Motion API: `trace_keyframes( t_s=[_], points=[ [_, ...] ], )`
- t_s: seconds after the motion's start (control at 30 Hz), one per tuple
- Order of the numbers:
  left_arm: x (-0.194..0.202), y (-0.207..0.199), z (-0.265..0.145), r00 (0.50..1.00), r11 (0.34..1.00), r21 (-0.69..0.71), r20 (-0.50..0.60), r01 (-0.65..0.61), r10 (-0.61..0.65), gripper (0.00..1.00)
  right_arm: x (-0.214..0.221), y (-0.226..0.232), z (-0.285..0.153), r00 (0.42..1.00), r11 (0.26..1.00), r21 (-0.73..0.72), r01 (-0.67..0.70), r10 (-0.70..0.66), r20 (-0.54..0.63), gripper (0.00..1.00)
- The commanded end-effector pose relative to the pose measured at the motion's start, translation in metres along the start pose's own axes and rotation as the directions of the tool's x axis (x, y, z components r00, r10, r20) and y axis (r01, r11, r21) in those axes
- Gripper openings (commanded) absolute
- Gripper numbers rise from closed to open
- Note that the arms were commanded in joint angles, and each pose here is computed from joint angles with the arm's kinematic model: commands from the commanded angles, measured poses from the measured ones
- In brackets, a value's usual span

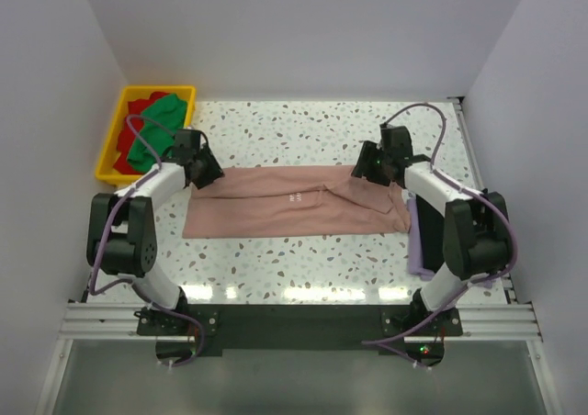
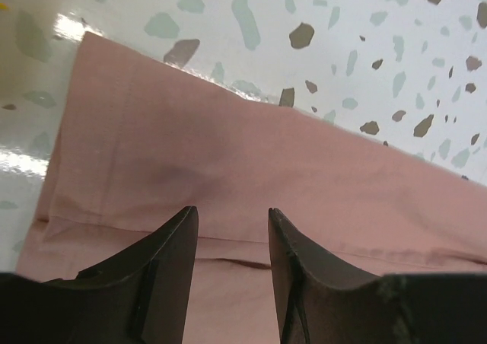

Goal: Fold and stack the t-shirts
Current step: Fold the tshirt

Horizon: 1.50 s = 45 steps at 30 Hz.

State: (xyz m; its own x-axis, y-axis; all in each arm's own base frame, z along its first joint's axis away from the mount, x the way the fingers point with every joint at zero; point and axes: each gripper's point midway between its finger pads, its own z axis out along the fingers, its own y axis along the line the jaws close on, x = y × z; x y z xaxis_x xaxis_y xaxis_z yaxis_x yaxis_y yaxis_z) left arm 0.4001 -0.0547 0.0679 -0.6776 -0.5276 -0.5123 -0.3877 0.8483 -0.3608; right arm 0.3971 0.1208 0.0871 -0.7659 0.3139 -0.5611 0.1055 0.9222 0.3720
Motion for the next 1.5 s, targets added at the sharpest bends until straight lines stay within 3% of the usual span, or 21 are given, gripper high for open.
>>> trace_keyframes(
  t_s=[0.0,0.23,0.33,0.43,0.53,0.57,0.7,1.1,1.23,1.47],
  points=[
    [-0.006,-0.027,0.004,0.999,0.995,0.084,-0.003,-0.052,0.053,0.46,-0.022,0.006,0.014,0.997,0.998,0.025,0.055,-0.056,0.057,0.58],
    [0.002,-0.035,0.01,0.997,0.992,0.102,-0.025,-0.072,0.075,0.45,-0.015,0.025,0.035,0.993,0.993,0.036,0.109,-0.11,0.042,0.58],
    [0.003,-0.036,0.011,0.996,0.992,0.104,-0.029,-0.076,0.079,0.45,-0.006,0.029,0.038,0.992,0.992,0.037,0.12,-0.121,0.027,0.52],
    [0.005,-0.035,0.011,0.996,0.992,0.102,-0.033,-0.078,0.082,0.45,0.004,0.034,0.036,0.992,0.991,0.032,0.127,-0.128,0.017,0.33],
    [0.005,-0.035,0.011,0.996,0.992,0.103,-0.035,-0.08,0.084,0.44,0.01,0.037,0.029,0.993,0.993,0.011,0.118,-0.119,0.013,0.22],
    [0.005,-0.036,0.011,0.996,0.991,0.104,-0.036,-0.08,0.084,0.44,0.012,0.038,0.026,0.994,0.994,0.0,0.112,-0.112,0.011,0.13],
    [0.006,-0.036,0.011,0.996,0.991,0.105,-0.039,-0.081,0.085,0.43,0.016,0.04,0.01,0.995,0.995,-0.019,0.096,-0.095,0.027,0.0],
    [0.011,-0.037,0.014,0.995,0.991,0.107,-0.056,-0.074,0.081,0.43,0.064,0.059,-0.025,0.997,0.984,-0.157,0.081,-0.081,0.007,0.0],
    [0.01,-0.038,0.014,0.995,0.991,0.113,-0.055,-0.075,0.082,0.43,0.09,0.066,-0.021,0.995,0.98,-0.178,0.094,-0.1,-0.024,0.07],
    [0.009,-0.044,0.011,0.994,0.987,0.133,-0.052,-0.087,0.094,0.43,0.098,0.071,-0.025,0.991,0.973,-0.19,0.129,-0.132,-0.003,0.16]
  ],
)
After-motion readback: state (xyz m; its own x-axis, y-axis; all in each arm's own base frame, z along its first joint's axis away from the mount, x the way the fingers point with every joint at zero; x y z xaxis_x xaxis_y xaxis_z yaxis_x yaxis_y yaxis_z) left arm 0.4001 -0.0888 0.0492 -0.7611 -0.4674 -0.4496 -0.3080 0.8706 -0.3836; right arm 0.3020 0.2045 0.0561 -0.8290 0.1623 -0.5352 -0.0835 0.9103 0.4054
